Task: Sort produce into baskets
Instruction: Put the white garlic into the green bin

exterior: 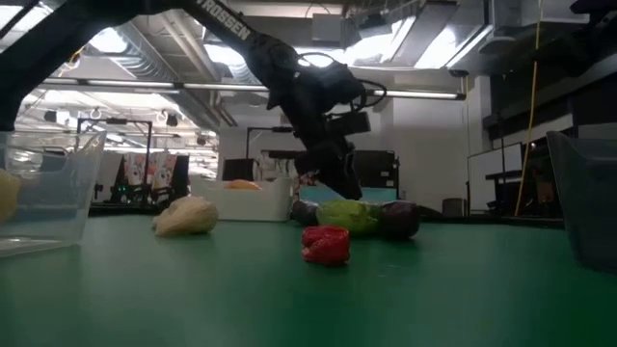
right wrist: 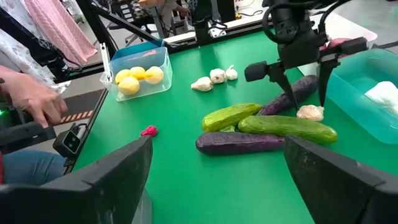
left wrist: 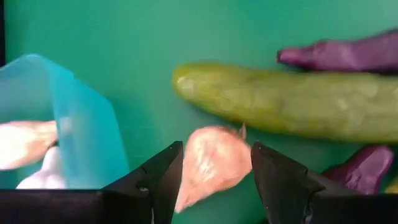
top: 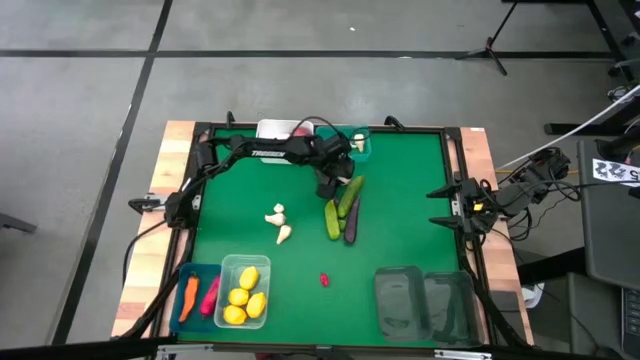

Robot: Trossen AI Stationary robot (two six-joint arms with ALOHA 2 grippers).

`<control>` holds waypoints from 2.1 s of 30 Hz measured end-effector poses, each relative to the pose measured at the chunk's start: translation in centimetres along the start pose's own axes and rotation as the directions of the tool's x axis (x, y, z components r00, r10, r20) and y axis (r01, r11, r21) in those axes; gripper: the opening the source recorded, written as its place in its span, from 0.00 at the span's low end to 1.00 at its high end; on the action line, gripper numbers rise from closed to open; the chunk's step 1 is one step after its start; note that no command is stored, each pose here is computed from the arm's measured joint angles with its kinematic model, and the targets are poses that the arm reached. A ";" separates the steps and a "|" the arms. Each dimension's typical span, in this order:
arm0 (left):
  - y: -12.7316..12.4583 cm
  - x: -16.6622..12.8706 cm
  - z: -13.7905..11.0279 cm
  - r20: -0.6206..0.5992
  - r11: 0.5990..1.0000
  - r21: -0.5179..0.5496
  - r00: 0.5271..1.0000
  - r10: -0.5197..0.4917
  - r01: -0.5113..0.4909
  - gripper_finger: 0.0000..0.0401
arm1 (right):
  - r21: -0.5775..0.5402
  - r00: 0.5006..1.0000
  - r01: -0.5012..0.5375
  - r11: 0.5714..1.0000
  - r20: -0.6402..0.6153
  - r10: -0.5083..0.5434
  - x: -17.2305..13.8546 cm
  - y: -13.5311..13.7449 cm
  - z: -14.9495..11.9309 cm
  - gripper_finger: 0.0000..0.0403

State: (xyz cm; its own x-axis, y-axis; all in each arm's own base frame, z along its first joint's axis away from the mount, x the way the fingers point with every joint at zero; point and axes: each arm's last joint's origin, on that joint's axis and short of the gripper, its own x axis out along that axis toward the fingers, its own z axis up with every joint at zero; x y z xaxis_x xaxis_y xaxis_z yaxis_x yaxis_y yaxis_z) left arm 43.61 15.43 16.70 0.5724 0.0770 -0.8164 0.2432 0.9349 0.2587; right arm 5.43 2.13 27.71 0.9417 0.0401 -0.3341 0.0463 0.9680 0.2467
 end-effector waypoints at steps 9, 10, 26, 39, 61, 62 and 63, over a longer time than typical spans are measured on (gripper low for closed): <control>0.5 3.2 0.2 -0.028 0.962 -0.274 1.000 -0.015 0.007 0.37 | 0.009 1.000 -0.007 1.000 0.005 0.007 0.0 0.1 0.1 0.89; 0.5 3.4 0.4 -0.033 0.950 -0.313 0.999 0.003 -0.013 0.36 | 0.006 1.000 -0.005 1.000 0.001 0.005 0.0 0.0 0.0 0.89; -2.4 0.0 3.5 -0.099 0.822 -0.560 0.994 0.052 -0.099 0.36 | 0.001 1.000 -0.018 1.000 -0.014 0.018 0.0 0.1 0.0 0.89; -0.7 -0.7 1.3 -0.320 0.811 -0.469 0.924 0.211 -0.348 0.36 | 0.002 1.000 -0.018 1.000 -0.014 0.018 0.0 0.1 0.0 0.89; -1.3 -3.3 -0.6 -0.430 0.874 -0.455 0.901 -0.049 -0.169 0.36 | -0.001 1.000 -0.016 1.000 -0.018 0.016 0.0 0.0 -0.1 0.89; -1.4 -3.2 -0.4 -0.428 0.877 -0.451 0.903 -0.049 -0.166 0.36 | -0.001 1.000 -0.016 1.000 -0.017 0.016 0.0 0.0 -0.1 0.89; -1.5 -3.2 -0.3 -0.424 0.879 -0.448 0.905 -0.047 -0.165 0.36 | -0.001 1.000 -0.017 1.000 -0.017 0.017 0.0 0.0 -0.1 0.89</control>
State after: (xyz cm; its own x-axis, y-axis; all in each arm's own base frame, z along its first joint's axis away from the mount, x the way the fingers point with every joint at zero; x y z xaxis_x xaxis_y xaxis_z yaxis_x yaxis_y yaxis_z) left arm 41.16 13.91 18.76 0.1744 0.1727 -0.9694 -0.2316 0.9641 0.1301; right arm 5.43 2.20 27.64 0.9365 0.0606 -0.3453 0.0302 0.9674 0.2515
